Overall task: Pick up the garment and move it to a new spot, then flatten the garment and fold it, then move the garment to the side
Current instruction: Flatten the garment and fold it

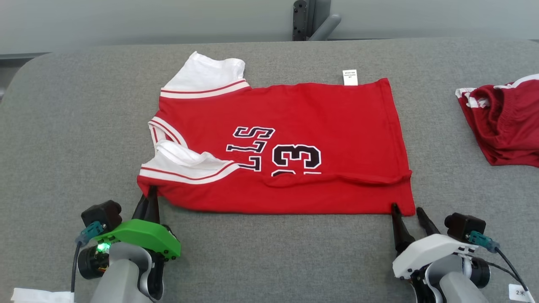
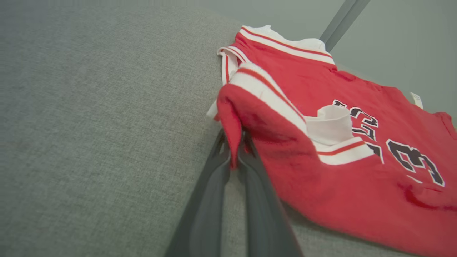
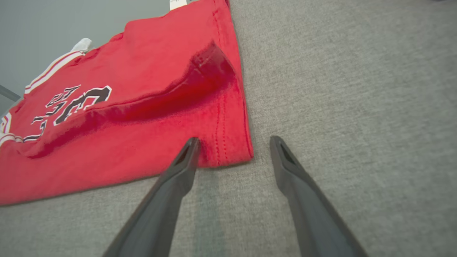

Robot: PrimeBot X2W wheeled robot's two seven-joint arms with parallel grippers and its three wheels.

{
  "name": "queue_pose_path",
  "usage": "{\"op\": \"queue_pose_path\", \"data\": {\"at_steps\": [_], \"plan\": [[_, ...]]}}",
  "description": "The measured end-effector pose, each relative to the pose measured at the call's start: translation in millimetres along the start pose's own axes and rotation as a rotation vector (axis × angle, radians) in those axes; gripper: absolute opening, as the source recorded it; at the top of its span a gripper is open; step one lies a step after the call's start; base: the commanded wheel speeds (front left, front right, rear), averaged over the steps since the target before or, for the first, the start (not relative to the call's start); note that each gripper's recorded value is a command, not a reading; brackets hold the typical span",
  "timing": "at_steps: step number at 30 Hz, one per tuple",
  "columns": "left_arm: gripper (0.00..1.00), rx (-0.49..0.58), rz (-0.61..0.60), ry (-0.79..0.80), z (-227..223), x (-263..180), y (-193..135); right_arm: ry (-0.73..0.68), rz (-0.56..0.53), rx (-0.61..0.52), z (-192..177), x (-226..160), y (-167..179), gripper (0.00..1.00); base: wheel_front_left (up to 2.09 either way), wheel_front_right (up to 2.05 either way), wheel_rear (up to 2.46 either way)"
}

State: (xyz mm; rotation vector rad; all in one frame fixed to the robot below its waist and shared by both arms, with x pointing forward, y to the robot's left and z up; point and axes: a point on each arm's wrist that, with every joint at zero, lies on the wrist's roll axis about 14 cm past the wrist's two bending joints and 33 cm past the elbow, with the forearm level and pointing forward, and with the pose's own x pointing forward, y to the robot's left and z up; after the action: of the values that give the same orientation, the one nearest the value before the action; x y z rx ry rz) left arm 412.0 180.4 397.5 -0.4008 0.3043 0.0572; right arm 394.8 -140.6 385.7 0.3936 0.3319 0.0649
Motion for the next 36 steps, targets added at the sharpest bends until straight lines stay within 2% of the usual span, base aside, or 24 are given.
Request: {"op": "queue_pose_path", "data": {"at_steps": [4,5,6,7,8,9,10,16,23,30,36], "plan": [[0.0,0.001,-0.013,-0.044,12,-2,-3,0.033,0.027,0.02,-3,12,12,0.99,0.0,0.0,0.0],[0.0,0.004,-0.017,-0.05,13,-2,-4,0.038,0.031,0.024,-4,14,14,0.8,0.0,0.0,0.0],[0.0,0.008,-0.021,-0.054,14,-3,-5,0.041,0.035,0.024,-4,15,15,0.45,0.0,0.0,0.0],[0.0,0.011,-0.025,-0.059,15,-4,-6,0.046,0.039,0.023,-5,17,17,0.33,0.0,0.0,0.0],[0.0,0.013,-0.027,-0.069,17,-5,-7,0.047,0.042,0.026,-4,18,18,0.13,0.0,0.0,0.0],[0.0,0.019,-0.031,-0.077,20,-5,-8,0.042,0.043,0.035,-3,19,20,0.03,0.0,0.0,0.0],[0.0,0.025,-0.038,-0.087,23,-6,-10,0.034,0.045,0.043,-1,19,21,0.0,0.0,0.0,0.0],[0.0,0.048,-0.081,-0.155,42,-15,-21,-0.094,0.047,0.137,35,19,25,0.0,0.0,0.0,0.0],[0.0,0.055,-0.095,-0.17,45,-40,-21,-0.144,0.04,0.247,46,-10,18,0.0,0.0,0.0,0.0],[0.0,0.031,-0.068,-0.019,5,-78,-9,-0.066,-0.023,0.256,23,-53,-10,0.0,0.0,0.0,0.0],[0.0,0.013,-0.049,0.136,-31,-97,-5,-0.011,-0.059,0.252,5,-68,-21,0.0,0.0,0.0,0.0]]}}
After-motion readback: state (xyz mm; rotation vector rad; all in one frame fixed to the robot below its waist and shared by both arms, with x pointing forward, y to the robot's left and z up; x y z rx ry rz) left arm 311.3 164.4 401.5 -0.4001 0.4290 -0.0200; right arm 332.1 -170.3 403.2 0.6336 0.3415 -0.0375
